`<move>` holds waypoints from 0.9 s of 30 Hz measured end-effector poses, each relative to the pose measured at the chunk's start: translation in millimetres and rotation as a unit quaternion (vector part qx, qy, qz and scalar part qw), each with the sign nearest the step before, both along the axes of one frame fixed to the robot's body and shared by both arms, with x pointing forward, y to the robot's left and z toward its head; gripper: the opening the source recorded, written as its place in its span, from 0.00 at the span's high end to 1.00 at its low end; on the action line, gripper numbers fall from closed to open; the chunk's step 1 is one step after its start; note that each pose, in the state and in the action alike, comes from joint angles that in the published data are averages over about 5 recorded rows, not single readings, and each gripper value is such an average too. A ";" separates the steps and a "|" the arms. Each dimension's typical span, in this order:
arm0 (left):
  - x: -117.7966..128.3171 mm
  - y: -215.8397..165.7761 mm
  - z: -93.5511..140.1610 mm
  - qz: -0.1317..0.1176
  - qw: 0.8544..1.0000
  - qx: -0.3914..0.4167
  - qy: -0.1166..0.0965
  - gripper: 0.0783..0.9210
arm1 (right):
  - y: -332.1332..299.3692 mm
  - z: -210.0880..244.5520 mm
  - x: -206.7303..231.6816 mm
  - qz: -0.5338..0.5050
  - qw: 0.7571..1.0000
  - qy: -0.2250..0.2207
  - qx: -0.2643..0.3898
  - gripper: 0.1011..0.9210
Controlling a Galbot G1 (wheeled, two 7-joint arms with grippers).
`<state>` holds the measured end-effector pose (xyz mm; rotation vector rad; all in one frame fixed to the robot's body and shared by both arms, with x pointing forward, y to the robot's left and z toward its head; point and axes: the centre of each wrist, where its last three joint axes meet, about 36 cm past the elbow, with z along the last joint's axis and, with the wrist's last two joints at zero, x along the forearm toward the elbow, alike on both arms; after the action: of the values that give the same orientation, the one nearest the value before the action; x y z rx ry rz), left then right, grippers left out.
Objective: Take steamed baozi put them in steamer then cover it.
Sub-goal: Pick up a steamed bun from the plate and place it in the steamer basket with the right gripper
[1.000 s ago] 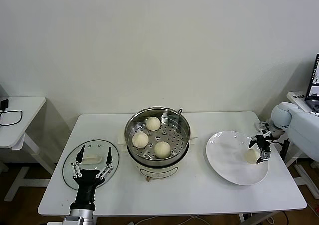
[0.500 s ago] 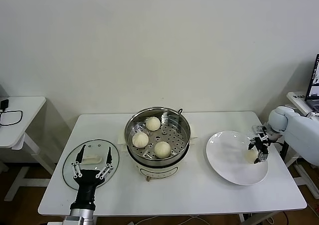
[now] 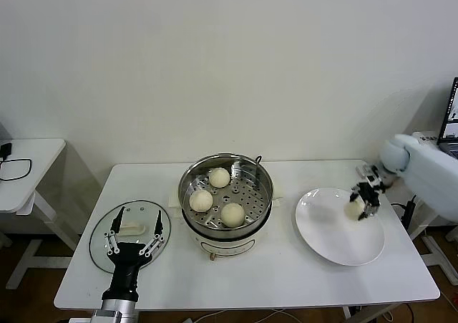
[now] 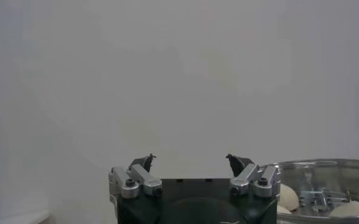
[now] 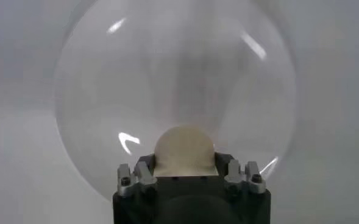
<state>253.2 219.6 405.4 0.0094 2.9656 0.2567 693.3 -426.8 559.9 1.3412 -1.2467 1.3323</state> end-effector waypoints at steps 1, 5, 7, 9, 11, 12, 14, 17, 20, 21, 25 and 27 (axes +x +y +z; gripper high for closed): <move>0.1 0.1 0.4 0.000 1.000 0.000 -0.001 0.12 | 10.2 11.7 3.9 0.007 1.000 -0.003 0.005 0.31; -0.4 0.3 2.2 0.000 1.000 0.001 -0.002 0.12 | 57.8 58.1 16.4 0.038 0.999 -0.018 0.030 0.31; -0.7 0.5 3.0 0.001 1.000 0.001 -0.002 0.12 | 85.1 80.1 20.1 0.056 0.997 -0.024 0.042 0.31; -0.8 0.6 3.7 0.001 1.000 0.001 -0.002 0.12 | 112.3 98.9 22.2 0.074 0.995 -0.029 0.052 0.31; -0.7 0.6 4.0 0.001 1.000 0.001 -0.003 0.12 | 138.9 114.0 22.9 0.091 0.993 -0.032 0.061 0.31; -0.7 0.4 4.2 0.001 1.000 0.001 -0.003 0.12 | 151.7 119.9 22.9 0.099 0.992 -0.032 0.063 0.31; -0.9 0.2 4.6 0.001 1.000 0.001 -0.003 0.12 | 177.0 129.1 22.3 0.116 0.990 -0.033 0.067 0.31; -1.0 0.4 5.5 0.002 1.000 0.001 -0.004 0.12 | 211.8 137.0 20.4 0.139 0.988 -0.032 0.066 0.31; -0.4 0.7 6.1 0.002 1.000 0.001 -0.005 0.12 | 242.7 138.5 17.7 0.158 0.985 -0.031 0.061 0.32; -0.1 0.6 6.2 0.002 1.000 0.001 -0.005 0.12 | 251.9 137.6 16.6 0.163 0.984 -0.030 0.059 0.32; 0.4 0.2 6.7 0.003 1.000 0.001 -0.006 0.12 | 284.0 129.7 12.2 0.182 0.982 -0.027 0.049 0.32; 0.3 0.4 7.0 0.004 1.000 0.001 -0.006 0.12 | 296.6 122.9 10.0 0.190 0.981 -0.024 0.043 0.32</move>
<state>253.5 220.0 412.4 -0.0023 2.9547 0.2587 703.3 -130.2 682.8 1.6785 -1.1253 1.5936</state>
